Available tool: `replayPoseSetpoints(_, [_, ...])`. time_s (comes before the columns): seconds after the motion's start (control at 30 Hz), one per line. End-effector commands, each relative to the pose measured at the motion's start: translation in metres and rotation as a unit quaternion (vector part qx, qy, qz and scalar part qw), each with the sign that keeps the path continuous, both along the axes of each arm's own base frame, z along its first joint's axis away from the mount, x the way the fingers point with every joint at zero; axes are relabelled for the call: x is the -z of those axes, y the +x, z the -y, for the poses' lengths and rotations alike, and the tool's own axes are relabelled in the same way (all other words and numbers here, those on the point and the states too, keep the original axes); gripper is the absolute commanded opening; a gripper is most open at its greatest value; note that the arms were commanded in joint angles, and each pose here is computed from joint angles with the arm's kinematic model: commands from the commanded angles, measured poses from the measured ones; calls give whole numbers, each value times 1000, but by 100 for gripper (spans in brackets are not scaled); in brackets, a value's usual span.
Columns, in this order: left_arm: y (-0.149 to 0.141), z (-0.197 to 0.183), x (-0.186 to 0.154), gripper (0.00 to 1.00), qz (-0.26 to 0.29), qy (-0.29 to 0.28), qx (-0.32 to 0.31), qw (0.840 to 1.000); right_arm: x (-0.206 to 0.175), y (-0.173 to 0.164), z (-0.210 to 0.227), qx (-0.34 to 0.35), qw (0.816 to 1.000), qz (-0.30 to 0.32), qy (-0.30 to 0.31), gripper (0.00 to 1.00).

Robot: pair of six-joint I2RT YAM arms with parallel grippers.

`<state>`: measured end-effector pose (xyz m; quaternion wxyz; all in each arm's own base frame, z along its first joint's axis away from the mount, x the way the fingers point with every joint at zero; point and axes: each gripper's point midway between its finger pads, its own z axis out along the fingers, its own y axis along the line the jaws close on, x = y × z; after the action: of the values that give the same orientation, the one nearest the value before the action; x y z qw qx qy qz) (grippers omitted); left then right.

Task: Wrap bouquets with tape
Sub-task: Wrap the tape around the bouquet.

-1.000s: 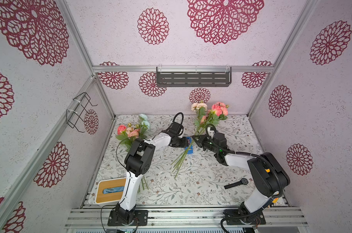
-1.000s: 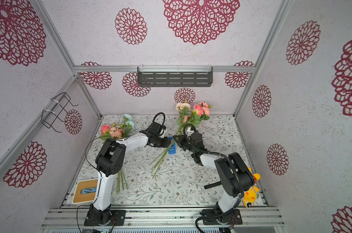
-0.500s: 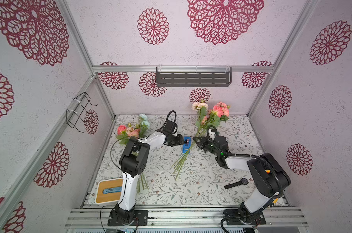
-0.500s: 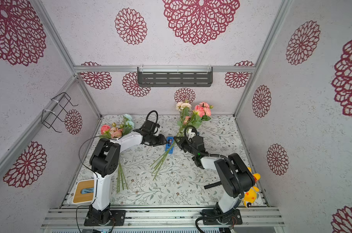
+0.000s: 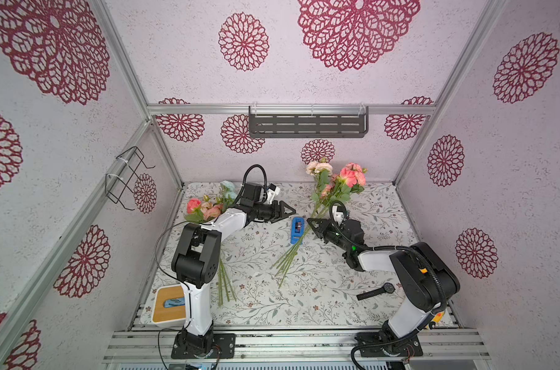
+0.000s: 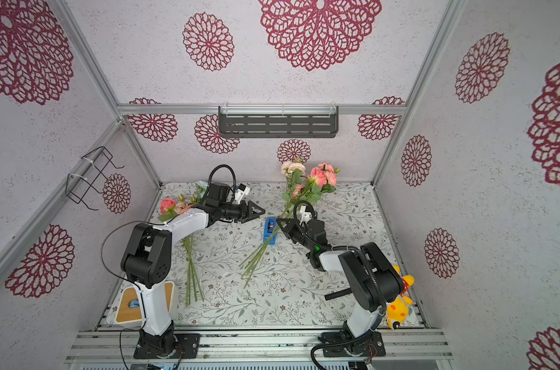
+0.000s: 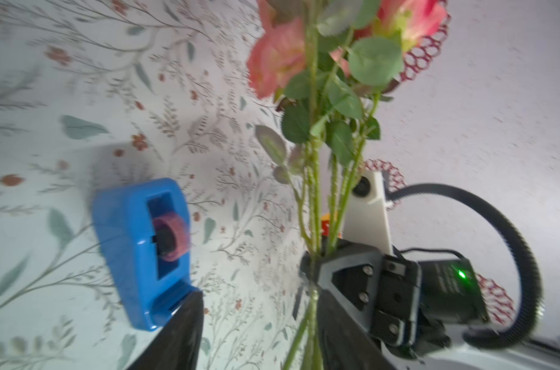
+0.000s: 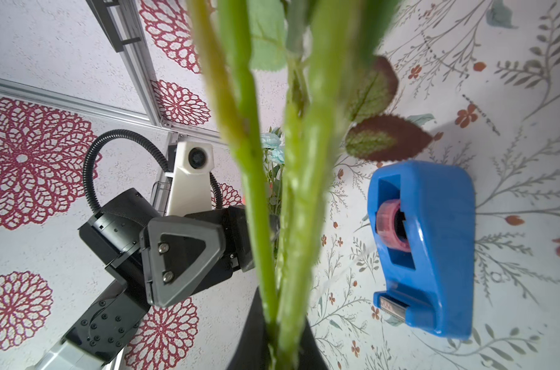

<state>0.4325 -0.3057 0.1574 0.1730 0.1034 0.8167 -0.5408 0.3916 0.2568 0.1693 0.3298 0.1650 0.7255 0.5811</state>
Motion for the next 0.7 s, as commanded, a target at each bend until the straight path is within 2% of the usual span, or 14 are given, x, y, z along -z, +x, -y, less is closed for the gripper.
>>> replayPoseSetpoints(0.0, [-25, 18, 1, 59, 1, -53, 87, 995, -50, 3, 1, 4, 995, 94, 33, 0])
replayPoseSetpoints(0.2, [-49, 41, 13, 55, 7, -35, 146, 989, -50, 4, 0, 3, 995, 92, 35, 0])
replayPoseSetpoints(0.33, [-47, 50, 1, 52, 25, -71, 133, 988, -51, 4, -1, 2, 995, 92, 34, 0])
replayPoseSetpoints(0.43, [-47, 54, 8, 49, 18, -55, 133, 989, -50, 4, -1, 1, 995, 91, 32, 0])
replayPoseSetpoints(0.57, [-52, 61, 20, 40, 16, -27, 138, 990, -50, 4, -3, 0, 995, 91, 35, 0])
replayPoseSetpoints(0.67, [-53, 61, 23, 27, 22, -9, 134, 991, -51, 4, -3, -1, 995, 91, 33, 0])
